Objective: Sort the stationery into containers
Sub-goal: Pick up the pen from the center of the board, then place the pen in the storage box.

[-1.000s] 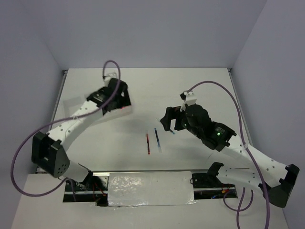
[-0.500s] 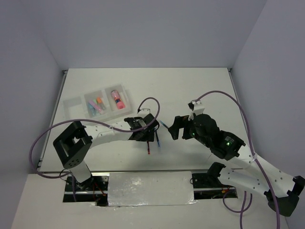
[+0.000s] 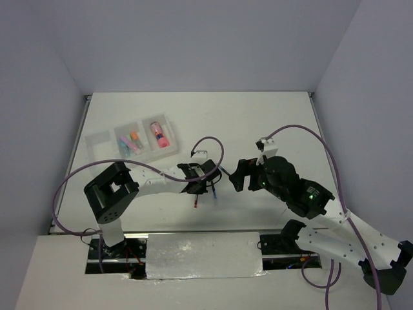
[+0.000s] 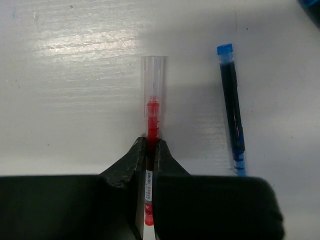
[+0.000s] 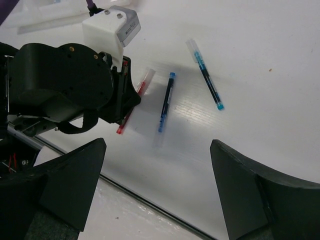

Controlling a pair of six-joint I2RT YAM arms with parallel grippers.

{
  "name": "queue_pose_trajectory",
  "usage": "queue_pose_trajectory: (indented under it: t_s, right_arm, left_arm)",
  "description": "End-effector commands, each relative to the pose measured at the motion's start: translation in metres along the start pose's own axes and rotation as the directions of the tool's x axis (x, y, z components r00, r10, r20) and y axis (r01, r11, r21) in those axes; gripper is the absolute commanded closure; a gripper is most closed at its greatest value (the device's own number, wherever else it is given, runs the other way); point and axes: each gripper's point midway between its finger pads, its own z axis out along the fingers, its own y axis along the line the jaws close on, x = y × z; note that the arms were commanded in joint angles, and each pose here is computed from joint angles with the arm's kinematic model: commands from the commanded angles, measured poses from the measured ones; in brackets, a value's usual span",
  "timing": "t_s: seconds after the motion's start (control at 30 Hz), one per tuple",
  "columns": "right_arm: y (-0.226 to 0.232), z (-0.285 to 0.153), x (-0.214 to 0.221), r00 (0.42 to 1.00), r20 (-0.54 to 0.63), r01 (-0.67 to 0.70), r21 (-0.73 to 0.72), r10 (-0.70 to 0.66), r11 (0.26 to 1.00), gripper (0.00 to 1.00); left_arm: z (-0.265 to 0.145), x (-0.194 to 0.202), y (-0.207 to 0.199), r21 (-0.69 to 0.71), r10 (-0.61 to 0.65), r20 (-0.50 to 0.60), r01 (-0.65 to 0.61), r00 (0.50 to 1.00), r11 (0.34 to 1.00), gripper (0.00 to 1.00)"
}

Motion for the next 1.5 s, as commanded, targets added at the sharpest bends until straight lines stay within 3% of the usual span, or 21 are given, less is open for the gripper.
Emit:
queue_pose_trajectory:
  t_s: [0.0,0.1,0.23,0.33,0.37,0.43,0.5,0.53,0.6,0.67,0.7,0.9,1.13,1.2,1.23,1.3,1.4,1.47]
  right_arm:
    - [0.003,-0.004,-0.006,1.0,0.03,0.002,-0.021,-0.001,1.0,0.07]
    - [0.003,-0.004,-0.007,0.999,0.037,0.005,-0.027,-0.004,1.0,0.08]
    - [0.009,0.001,-0.004,0.999,0.046,0.014,-0.065,-0.012,0.998,0.08]
    - [0.013,0.007,-0.002,0.999,0.037,0.018,-0.079,-0.016,0.997,0.08]
    - [0.015,0.01,-0.004,0.999,0.041,0.016,-0.084,-0.013,0.996,0.08]
    - [0.025,0.016,-0.006,0.999,0.035,0.021,-0.114,-0.017,0.993,0.08]
    - [0.032,0.02,-0.007,0.999,0.025,0.026,-0.141,-0.022,0.99,0.08]
    - [0.037,0.021,-0.011,0.999,0.036,0.027,-0.157,-0.022,0.987,0.08]
    - [0.042,0.025,-0.01,0.999,0.023,0.03,-0.18,-0.026,0.983,0.08]
    - [0.046,0.028,-0.01,0.999,0.025,0.036,-0.198,-0.032,0.98,0.09]
    - [0.047,0.029,-0.009,0.999,0.021,0.035,-0.203,-0.031,0.979,0.09]
    - [0.047,0.033,0.002,0.999,0.004,0.051,-0.223,-0.052,0.974,0.09]
    - [0.044,0.034,0.003,0.997,-0.002,0.075,-0.211,-0.077,0.975,0.09]
    - [0.047,0.033,-0.001,0.997,0.008,0.079,-0.217,-0.079,0.973,0.09]
    - [0.047,0.033,-0.001,0.997,0.007,0.081,-0.217,-0.081,0.973,0.08]
    - [0.047,0.035,-0.003,0.996,0.005,0.086,-0.205,-0.087,0.975,0.08]
    - [0.042,0.04,-0.003,0.996,-0.01,0.085,-0.168,-0.088,0.982,0.08]
    - [0.037,0.047,0.001,0.996,-0.037,0.076,-0.131,-0.081,0.989,0.07]
  left_arm:
    - [0.012,0.044,0.027,-0.074,0.009,-0.11,-0.017,0.994,0.997,0.92]
    - [-0.005,0.026,0.061,-0.141,-0.024,-0.067,0.014,0.997,0.99,1.0]
    - [-0.047,-0.049,0.132,-0.27,-0.094,0.108,0.12,0.99,0.955,1.0]
    - [-0.085,-0.093,0.202,-0.411,-0.183,0.237,0.269,0.954,0.871,1.0]
    - [-0.097,-0.107,0.235,-0.476,-0.214,0.307,0.344,0.927,0.809,0.99]
    - [-0.113,-0.127,0.281,-0.514,-0.288,0.382,0.461,0.878,0.723,0.98]
    - [-0.12,-0.138,0.312,-0.552,-0.309,0.402,0.497,0.862,0.669,0.97]
    - [-0.122,-0.15,0.34,-0.561,-0.357,0.435,0.559,0.827,0.61,0.98]
    - [-0.111,-0.156,0.356,-0.554,-0.41,0.4,0.573,0.82,0.604,0.98]
    - [-0.113,-0.174,0.381,-0.525,-0.463,0.443,0.641,0.768,0.56,0.98]
    - [-0.097,-0.179,0.382,-0.508,-0.484,0.412,0.635,0.772,0.582,0.97]
    - [-0.055,-0.188,0.412,-0.516,-0.573,0.36,0.669,0.736,0.536,0.94]
    - [-0.033,-0.188,0.422,-0.506,-0.581,0.362,0.677,0.729,0.534,0.84]
    - [-0.029,-0.186,0.421,-0.508,-0.587,0.351,0.675,0.73,0.535,0.75]
    - [-0.027,-0.186,0.42,-0.502,-0.592,0.347,0.677,0.728,0.538,0.6]
    - [-0.026,-0.185,0.417,-0.494,-0.597,0.339,0.678,0.727,0.544,0.42]
    - [-0.034,-0.185,0.412,-0.471,-0.605,0.34,0.688,0.72,0.553,0.25]
    - [-0.043,-0.184,0.409,-0.457,-0.606,0.35,0.695,0.715,0.555,0.2]
